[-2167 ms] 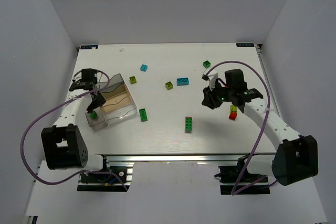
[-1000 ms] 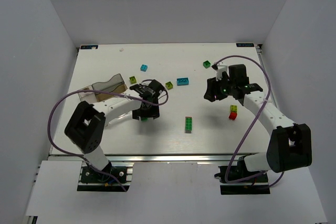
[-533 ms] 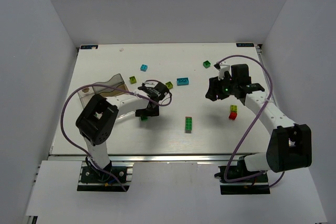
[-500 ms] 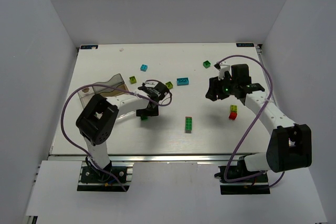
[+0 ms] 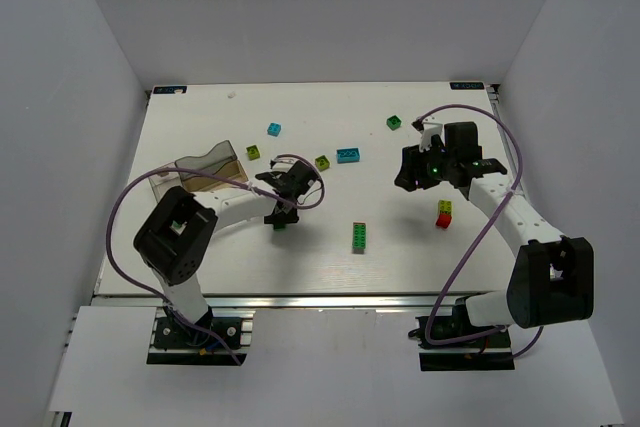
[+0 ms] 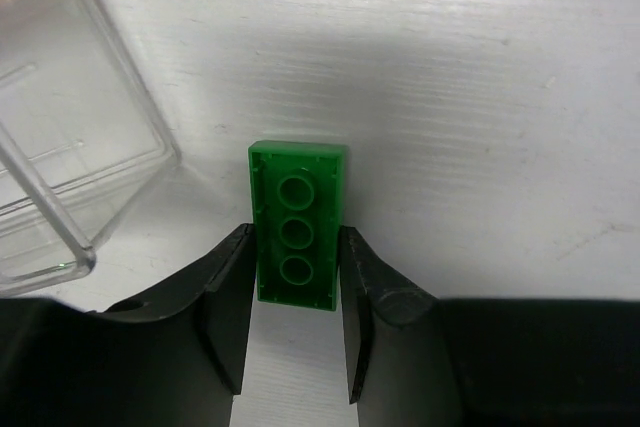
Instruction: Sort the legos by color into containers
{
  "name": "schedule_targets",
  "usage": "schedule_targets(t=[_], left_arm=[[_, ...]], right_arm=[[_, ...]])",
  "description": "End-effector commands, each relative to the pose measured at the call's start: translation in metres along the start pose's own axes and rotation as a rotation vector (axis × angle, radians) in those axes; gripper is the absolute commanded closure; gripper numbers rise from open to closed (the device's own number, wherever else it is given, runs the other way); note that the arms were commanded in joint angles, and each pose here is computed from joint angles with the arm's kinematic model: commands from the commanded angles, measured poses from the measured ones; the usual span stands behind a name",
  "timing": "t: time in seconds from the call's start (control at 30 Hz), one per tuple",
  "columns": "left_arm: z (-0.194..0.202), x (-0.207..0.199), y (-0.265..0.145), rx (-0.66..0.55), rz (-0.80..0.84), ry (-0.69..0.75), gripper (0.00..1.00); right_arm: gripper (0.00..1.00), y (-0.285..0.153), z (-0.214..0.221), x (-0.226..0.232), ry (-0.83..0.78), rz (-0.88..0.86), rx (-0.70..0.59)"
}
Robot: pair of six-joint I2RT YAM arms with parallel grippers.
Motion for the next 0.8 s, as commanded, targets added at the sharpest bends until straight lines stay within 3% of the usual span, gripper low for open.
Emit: schedule_targets(t=[0.0,0.07,0.2,0.33,0.5,0.77], left_arm=[[0.012,-0.015,-0.006,0.062,0.116,-0.011,0.77],[0.004,-0.022,-0.016,0.047,0.162,-0.025,0.84],[-0.035,-0.027,-0.051,-0.057,0.229,-0.096,0.85],[-0.062,-0.006,-0.077,-0.150,0.200,-0.168,0.89],[-0.081,0.062,-0.086,-0.205,0.038,-0.293,0.96],[-0.096,0.167,-0.081,-0.207,-0.189,-0.477,0.95]], right_arm=[[0.43,-0.008,-0.017,0.000,-0.008,0.000,-0.056],[0.43,-0.009,-0.019,0.000,-0.012,0.001,-0.059],[0.43,-0.010,-0.019,-0.002,-0.013,0.002,-0.061],[0.43,-0.009,-0.017,0.002,-0.010,-0.010,-0.060],[0.45,-0.011,-0.018,0.002,-0.026,-0.013,-0.061],[0.49,-0.004,-0.014,0.029,-0.193,-0.169,0.013]])
Point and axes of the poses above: each gripper's point midway between its finger pads, its own y axis out along the fingers, its own x axis along the line the jaws close on, z = x × y, the point moved 2 cm from there along -y, back along the fingers, and after that the axes turned 11 degrees about -y, right-handed, at the moved point
